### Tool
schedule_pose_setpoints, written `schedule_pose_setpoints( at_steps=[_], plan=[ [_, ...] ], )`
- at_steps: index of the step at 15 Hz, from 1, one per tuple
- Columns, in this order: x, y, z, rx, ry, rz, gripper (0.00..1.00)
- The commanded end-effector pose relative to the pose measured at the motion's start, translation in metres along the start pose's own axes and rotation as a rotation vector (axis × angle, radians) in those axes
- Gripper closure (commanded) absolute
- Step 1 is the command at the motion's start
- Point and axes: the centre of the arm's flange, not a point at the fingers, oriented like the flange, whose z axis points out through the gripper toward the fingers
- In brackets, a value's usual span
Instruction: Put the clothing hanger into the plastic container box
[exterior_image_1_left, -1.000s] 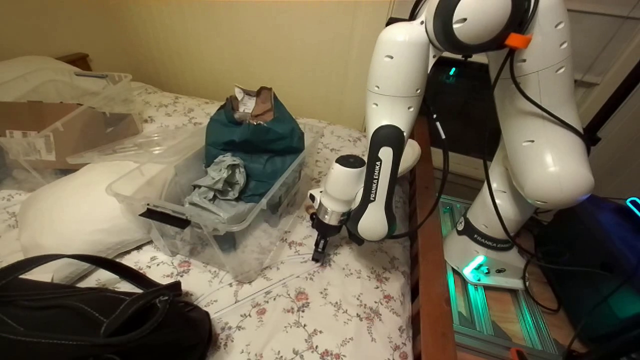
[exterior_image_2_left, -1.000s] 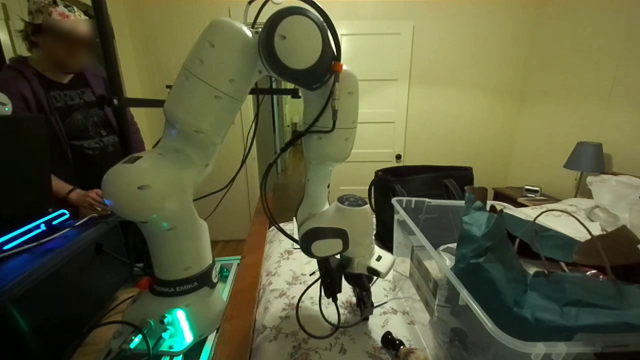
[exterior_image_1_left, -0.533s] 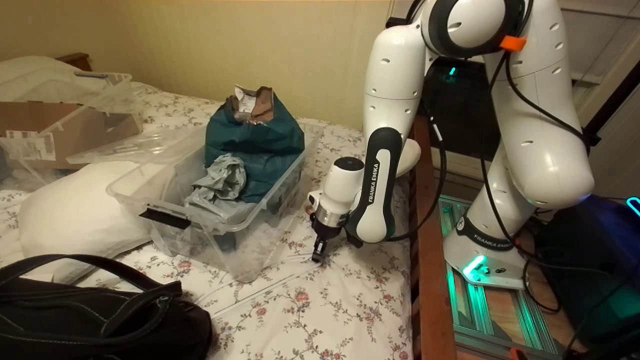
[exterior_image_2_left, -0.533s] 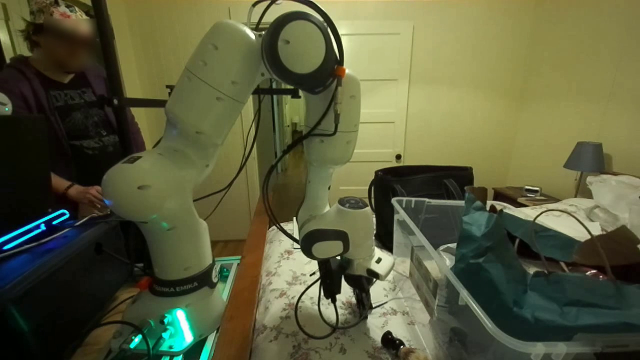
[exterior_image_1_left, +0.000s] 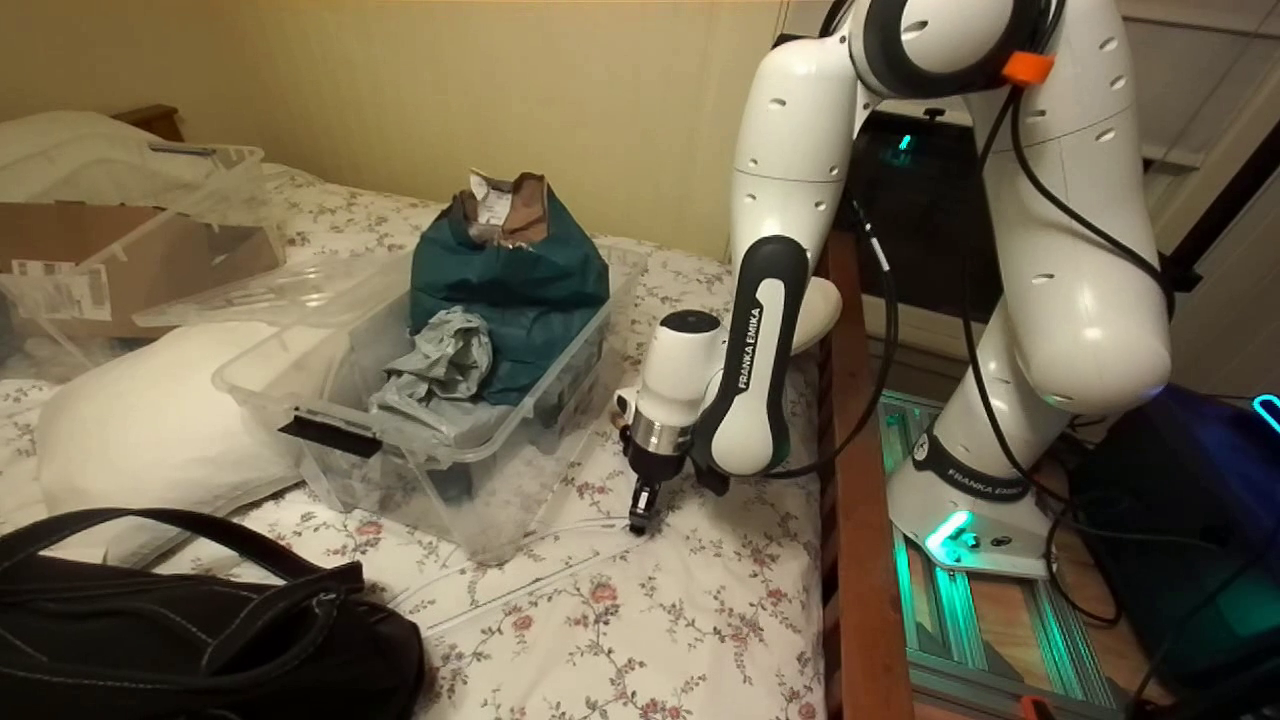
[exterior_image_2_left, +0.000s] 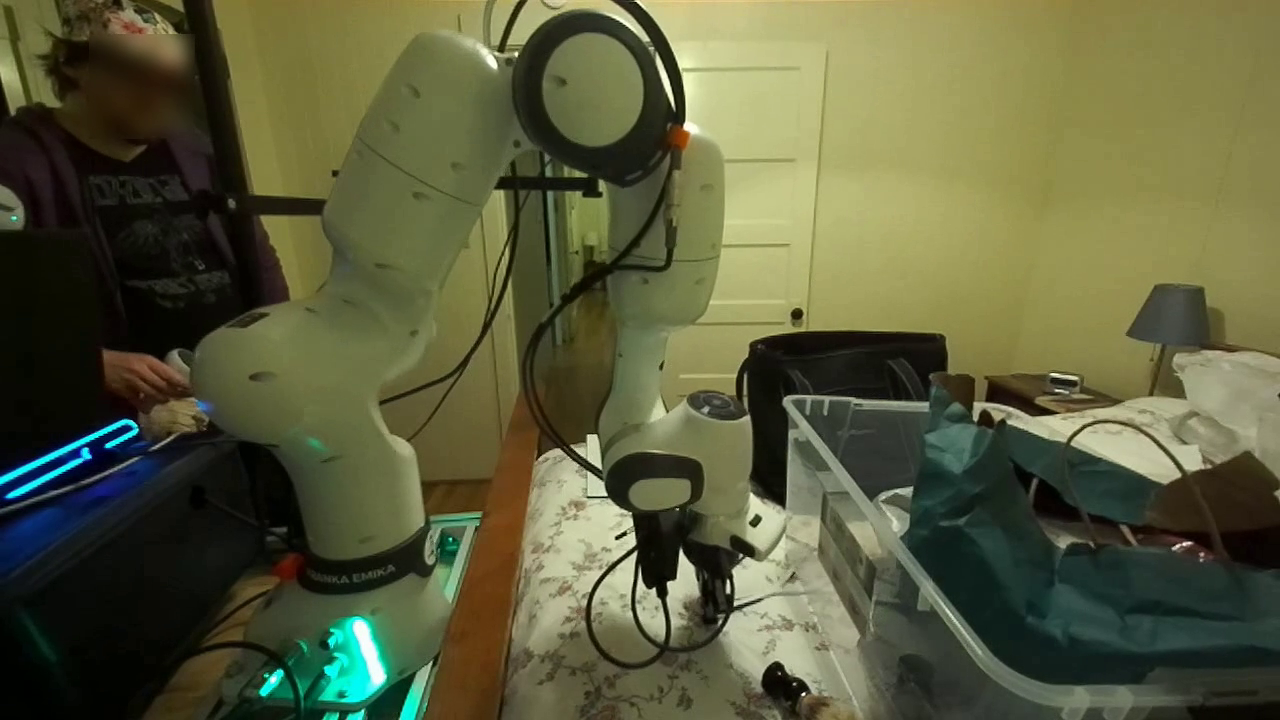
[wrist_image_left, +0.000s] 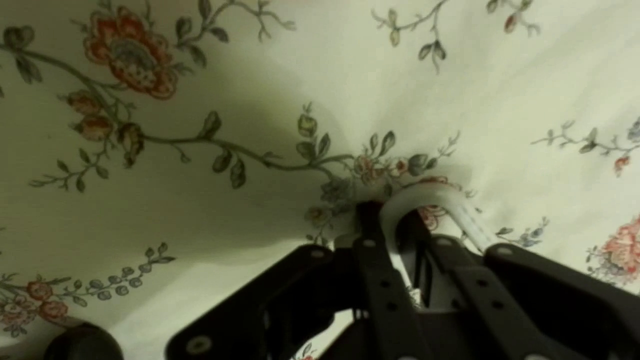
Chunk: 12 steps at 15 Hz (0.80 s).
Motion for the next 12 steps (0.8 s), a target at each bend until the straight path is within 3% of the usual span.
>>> schedule_pose_setpoints(
  at_steps=[1,12],
  plan=[
    [-0.027,0.007,-0.014,0.019,-0.137,-0.038,0.95],
    [-0.093,0.056,-0.049,0.051,-0.395,-0.160,0.94]
  ],
)
